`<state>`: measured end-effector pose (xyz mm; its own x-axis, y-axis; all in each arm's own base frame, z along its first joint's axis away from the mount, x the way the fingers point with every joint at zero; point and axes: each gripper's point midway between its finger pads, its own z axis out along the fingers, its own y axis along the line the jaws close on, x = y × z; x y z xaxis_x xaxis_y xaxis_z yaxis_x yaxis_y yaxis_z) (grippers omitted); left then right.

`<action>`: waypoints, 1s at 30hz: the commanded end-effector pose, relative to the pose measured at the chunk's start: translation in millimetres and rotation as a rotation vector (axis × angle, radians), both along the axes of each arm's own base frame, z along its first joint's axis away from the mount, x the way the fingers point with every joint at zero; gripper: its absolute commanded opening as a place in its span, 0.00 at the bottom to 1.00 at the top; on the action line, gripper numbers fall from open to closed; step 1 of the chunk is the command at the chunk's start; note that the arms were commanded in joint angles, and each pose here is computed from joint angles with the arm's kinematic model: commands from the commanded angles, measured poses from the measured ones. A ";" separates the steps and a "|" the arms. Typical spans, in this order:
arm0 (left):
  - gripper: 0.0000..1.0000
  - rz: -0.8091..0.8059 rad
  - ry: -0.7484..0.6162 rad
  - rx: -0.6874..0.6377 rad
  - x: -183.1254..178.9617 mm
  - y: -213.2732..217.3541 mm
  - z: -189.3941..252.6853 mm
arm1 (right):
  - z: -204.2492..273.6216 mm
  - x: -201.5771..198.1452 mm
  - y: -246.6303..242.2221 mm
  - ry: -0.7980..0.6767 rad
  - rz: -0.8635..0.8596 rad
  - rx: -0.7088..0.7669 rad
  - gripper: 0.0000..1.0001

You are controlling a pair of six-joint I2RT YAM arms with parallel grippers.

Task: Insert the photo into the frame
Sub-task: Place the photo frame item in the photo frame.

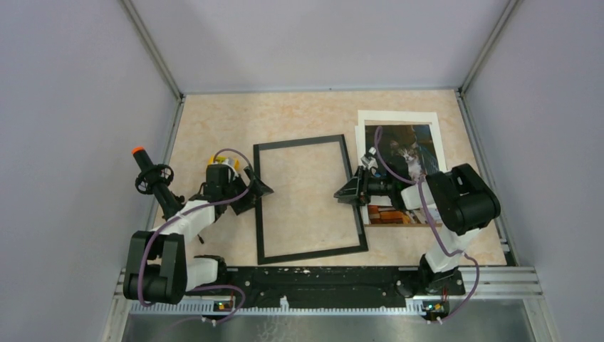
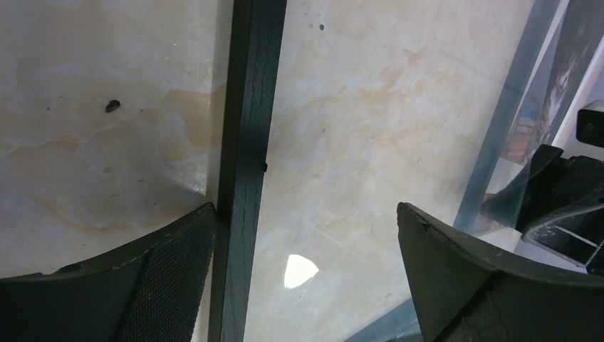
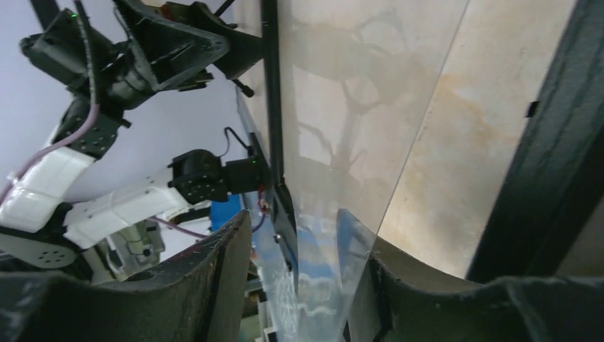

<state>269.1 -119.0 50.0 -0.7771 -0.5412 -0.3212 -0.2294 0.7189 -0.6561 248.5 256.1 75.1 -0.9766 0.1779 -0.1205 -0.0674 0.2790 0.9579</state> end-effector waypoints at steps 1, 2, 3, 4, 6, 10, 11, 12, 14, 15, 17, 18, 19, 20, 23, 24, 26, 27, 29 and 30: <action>0.99 -0.023 -0.017 -0.025 1.2 -5.0 0.2 | -15.0 7.1 -0.7 -0.111 0.044 -0.115 0.49; 0.98 -0.024 -0.017 -0.026 1.0 -5.2 -0.1 | -19.3 9.0 -2.0 -0.106 0.040 -0.137 0.49; 0.98 -0.025 -0.016 -0.025 0.8 -5.2 -0.6 | -21.5 10.7 -3.1 -0.108 0.040 -0.157 0.50; 0.98 -0.025 -0.015 -0.025 0.4 -5.1 -0.9 | -25.4 14.8 -5.4 -0.110 0.028 -0.195 0.51; 0.98 -0.027 -0.016 -0.020 -0.1 -4.6 -1.7 | -25.4 24.9 -7.9 -0.138 0.011 -0.244 0.53; 0.98 -0.029 -0.016 -0.014 -0.3 -4.0 -3.3 | -19.0 38.3 -3.9 -0.154 -0.011 -0.245 0.54; 0.98 -0.031 -0.015 -0.015 -0.6 -4.2 -3.8 | -18.9 40.5 -1.8 -0.150 -0.018 -0.243 0.53; 0.98 -0.033 -0.015 -0.016 -0.6 -4.4 -3.8 | -19.2 43.1 0.2 -0.147 -0.040 -0.244 0.52; 0.99 -0.037 -0.018 -0.013 -1.3 -4.4 -4.1 | -17.3 39.9 12.9 -0.152 -0.059 -0.238 0.49; 0.98 -0.038 -0.018 -0.012 -2.0 -4.2 -4.8 | -15.6 38.5 19.4 -0.162 -0.068 -0.237 0.48; 0.98 -0.040 -0.020 -0.010 -3.0 -3.9 -5.0 | -15.3 38.0 26.5 -0.169 -0.092 -0.236 0.46; 0.98 -0.040 -0.018 -0.011 -4.2 -3.9 -5.7 | -14.5 38.9 27.4 -0.168 -0.109 -0.225 0.45; 0.99 -0.041 -0.018 -0.011 -5.0 -4.2 -6.0 | -13.6 40.6 27.3 -0.170 -0.127 -0.212 0.42; 0.98 -0.043 -0.018 -0.013 -5.2 -4.4 -5.9 | -12.3 42.2 27.7 -0.173 -0.139 -0.204 0.39; 0.98 -0.045 -0.018 -0.009 -5.4 -3.9 -5.1 | -7.6 42.9 29.4 -0.167 -0.141 -0.189 0.20; 0.98 -0.043 -0.019 -0.005 -5.0 -3.4 -4.6 | -5.7 42.4 29.8 -0.162 -0.138 -0.185 0.16; 0.98 -0.040 -0.026 -0.001 -4.5 -2.7 -3.3 | -1.5 40.8 29.7 -0.159 -0.128 -0.184 0.08; 0.98 -0.039 -0.028 -0.001 -4.3 -2.4 -2.6 | 0.1 39.4 29.7 -0.156 -0.124 -0.185 0.05; 0.99 -0.039 -0.029 -0.005 -4.6 -3.0 -2.0 | 4.9 35.7 31.5 -0.149 -0.101 -0.172 0.00; 0.99 -0.041 -0.030 -0.007 -4.7 -3.4 -1.3 | 6.5 33.8 32.7 -0.143 -0.089 -0.160 0.00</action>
<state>270.2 -120.9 50.2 -0.7815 -0.5232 -0.3399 -0.1946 0.7220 -0.6640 277.4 276.4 46.6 -0.9399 0.2432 -0.2398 -0.0871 0.5082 0.8568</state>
